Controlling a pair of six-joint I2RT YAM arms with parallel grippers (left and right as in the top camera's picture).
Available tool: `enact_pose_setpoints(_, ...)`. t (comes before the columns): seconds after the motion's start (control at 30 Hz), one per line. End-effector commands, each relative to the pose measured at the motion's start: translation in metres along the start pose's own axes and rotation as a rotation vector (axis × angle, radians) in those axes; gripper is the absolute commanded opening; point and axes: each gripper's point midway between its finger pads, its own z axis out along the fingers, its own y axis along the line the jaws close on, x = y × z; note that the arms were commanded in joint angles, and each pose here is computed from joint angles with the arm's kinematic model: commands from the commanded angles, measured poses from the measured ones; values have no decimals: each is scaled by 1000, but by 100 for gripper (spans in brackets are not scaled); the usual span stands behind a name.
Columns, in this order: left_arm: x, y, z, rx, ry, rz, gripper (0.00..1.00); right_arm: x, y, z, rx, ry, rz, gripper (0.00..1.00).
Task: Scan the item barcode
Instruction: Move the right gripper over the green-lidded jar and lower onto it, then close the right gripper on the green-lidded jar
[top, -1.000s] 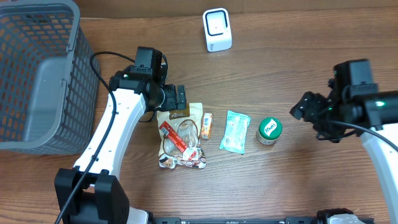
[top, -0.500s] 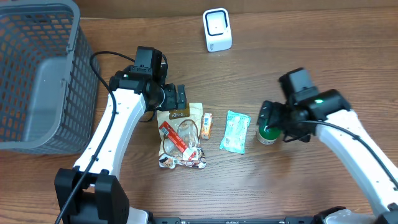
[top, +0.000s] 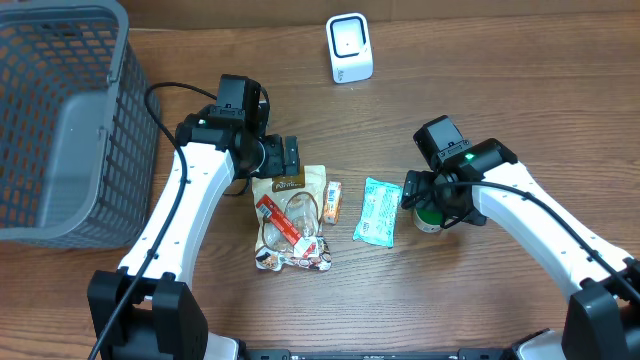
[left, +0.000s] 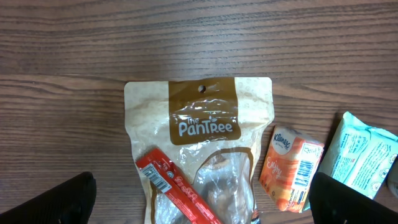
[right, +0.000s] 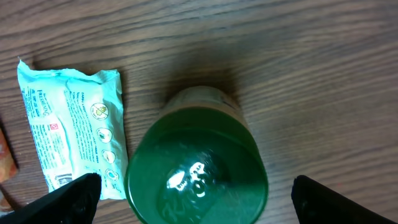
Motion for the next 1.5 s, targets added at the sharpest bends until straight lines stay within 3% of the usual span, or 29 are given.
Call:
enact_pose_setpoints(0.0, -6, -1, -9, 7, -31, -9, 100, 4, 3, 9, -7, 31, -55, 100)
enact_pose_setpoints(0.7, -6, -1, -9, 7, -31, -9, 100, 6, -4, 46, 68, 81, -58, 100)
enact_pose_setpoints(0.77, -6, -1, -9, 7, -31, -9, 100, 9, -6, 50, 70, 83, -58, 95)
enact_pose_setpoints(0.9, -6, -1, -9, 7, -31, -9, 100, 9, -7, 54, 70, 77, -58, 95)
enact_pose_setpoints(1.03, -6, -1, -9, 7, -31, -9, 100, 8, -6, 54, 66, 72, -57, 77)
enact_pose_setpoints(1.47, -6, -1, -9, 7, -31, -8, 100, 10, -7, 54, 71, 77, -58, 70)
